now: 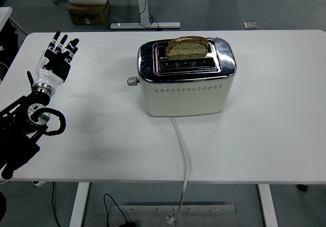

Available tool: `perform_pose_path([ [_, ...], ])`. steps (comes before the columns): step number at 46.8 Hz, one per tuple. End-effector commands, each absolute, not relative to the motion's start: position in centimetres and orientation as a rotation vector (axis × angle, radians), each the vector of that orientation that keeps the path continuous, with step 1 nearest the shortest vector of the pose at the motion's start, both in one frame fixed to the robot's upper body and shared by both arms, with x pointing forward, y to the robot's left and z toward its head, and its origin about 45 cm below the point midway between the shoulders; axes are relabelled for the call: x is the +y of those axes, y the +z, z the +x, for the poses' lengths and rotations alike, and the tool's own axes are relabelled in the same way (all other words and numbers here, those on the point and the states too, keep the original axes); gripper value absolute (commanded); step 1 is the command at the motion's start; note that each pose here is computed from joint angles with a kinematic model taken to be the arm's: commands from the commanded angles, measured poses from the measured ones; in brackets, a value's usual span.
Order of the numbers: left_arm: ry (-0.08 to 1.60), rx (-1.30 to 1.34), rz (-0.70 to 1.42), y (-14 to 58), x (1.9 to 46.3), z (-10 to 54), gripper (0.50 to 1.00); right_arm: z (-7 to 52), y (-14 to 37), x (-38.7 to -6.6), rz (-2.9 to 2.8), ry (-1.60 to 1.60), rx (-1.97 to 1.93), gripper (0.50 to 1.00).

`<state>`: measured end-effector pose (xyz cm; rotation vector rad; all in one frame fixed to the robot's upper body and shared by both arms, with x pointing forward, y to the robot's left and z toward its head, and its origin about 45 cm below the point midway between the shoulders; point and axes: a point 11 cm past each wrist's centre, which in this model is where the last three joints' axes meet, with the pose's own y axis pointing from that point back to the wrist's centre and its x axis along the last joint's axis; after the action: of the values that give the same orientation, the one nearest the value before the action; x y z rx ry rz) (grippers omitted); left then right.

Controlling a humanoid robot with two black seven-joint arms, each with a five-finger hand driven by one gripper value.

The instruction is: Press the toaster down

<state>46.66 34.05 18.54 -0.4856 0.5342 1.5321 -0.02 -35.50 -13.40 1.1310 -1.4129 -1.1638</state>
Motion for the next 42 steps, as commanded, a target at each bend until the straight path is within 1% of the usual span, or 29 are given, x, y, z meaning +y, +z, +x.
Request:
perform_pose_path([
  [1,1.530,0.531,-0.486,18.64,34.09,46.69,1.000,-0.01,-13.40,-35.49,1.132,-1.164,-1.413,0.998],
  [34,1.518,0.528,-0.492,18.84,33.53,46.83,1.000,-0.03,-13.40,-35.48,1.131,-1.165,-1.412,0.998],
  [42,1.519,0.503,-0.505,19.40,33.97,46.94,1.000,-0.01,-13.40,-35.50,1.131,-1.163,-1.414,0.998],
])
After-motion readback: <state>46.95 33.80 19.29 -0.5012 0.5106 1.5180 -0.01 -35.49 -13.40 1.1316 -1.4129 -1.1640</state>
